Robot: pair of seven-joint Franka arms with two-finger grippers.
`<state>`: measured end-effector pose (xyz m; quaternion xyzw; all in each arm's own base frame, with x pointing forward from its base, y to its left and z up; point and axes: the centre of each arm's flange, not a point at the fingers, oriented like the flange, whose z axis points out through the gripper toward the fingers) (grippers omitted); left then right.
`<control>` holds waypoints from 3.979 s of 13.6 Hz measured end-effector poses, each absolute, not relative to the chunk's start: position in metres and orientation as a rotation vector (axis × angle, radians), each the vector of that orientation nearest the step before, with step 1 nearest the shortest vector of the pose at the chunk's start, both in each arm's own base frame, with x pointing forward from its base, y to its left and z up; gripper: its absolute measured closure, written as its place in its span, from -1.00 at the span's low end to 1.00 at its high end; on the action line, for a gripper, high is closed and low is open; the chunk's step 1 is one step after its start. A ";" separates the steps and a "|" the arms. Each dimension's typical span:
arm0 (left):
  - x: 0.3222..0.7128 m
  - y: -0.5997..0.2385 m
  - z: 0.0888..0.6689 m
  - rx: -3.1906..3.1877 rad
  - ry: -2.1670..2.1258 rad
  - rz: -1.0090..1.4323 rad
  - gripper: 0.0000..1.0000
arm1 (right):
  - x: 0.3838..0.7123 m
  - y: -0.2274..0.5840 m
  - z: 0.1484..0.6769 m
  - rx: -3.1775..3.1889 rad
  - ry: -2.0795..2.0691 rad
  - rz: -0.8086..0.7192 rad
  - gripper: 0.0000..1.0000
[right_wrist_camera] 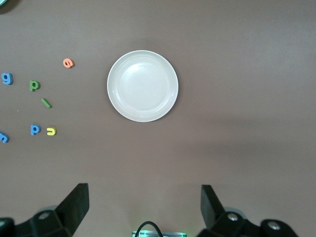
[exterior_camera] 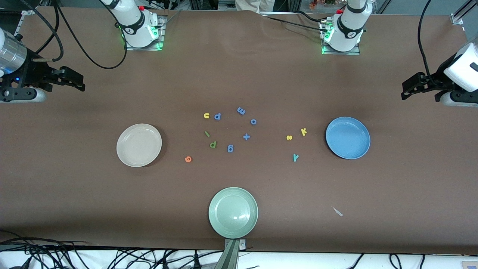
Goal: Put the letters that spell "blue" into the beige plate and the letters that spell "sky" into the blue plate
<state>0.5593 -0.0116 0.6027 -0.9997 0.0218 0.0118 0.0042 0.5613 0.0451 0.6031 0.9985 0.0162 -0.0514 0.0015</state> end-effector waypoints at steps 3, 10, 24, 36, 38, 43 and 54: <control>0.559 -0.012 0.603 -3.132 0.068 0.037 -1.00 | 0.562 0.042 0.603 3.134 0.041 -0.157 -1.00; 0.559 -0.012 0.603 -3.132 0.069 0.037 -1.00 | 0.563 0.040 0.603 3.135 0.036 -0.147 -1.00; 0.560 -0.013 0.602 -3.132 0.072 0.038 -1.00 | 0.563 0.048 0.598 3.135 0.059 -0.161 -1.00; 0.562 -0.012 0.599 -3.133 0.068 0.050 -1.00 | 0.565 0.049 0.600 3.137 0.061 -0.133 -1.00; 0.562 -0.012 0.599 -3.133 0.069 0.050 -1.00 | 0.565 0.049 0.599 3.138 0.061 -0.132 -1.00; 0.562 -0.012 0.598 -3.133 0.069 0.050 -1.00 | 0.566 0.049 0.599 3.138 0.061 -0.131 -1.00; 0.562 -0.012 0.598 -3.133 0.069 0.050 -1.00 | 0.566 0.050 0.598 3.137 0.064 -0.134 -1.00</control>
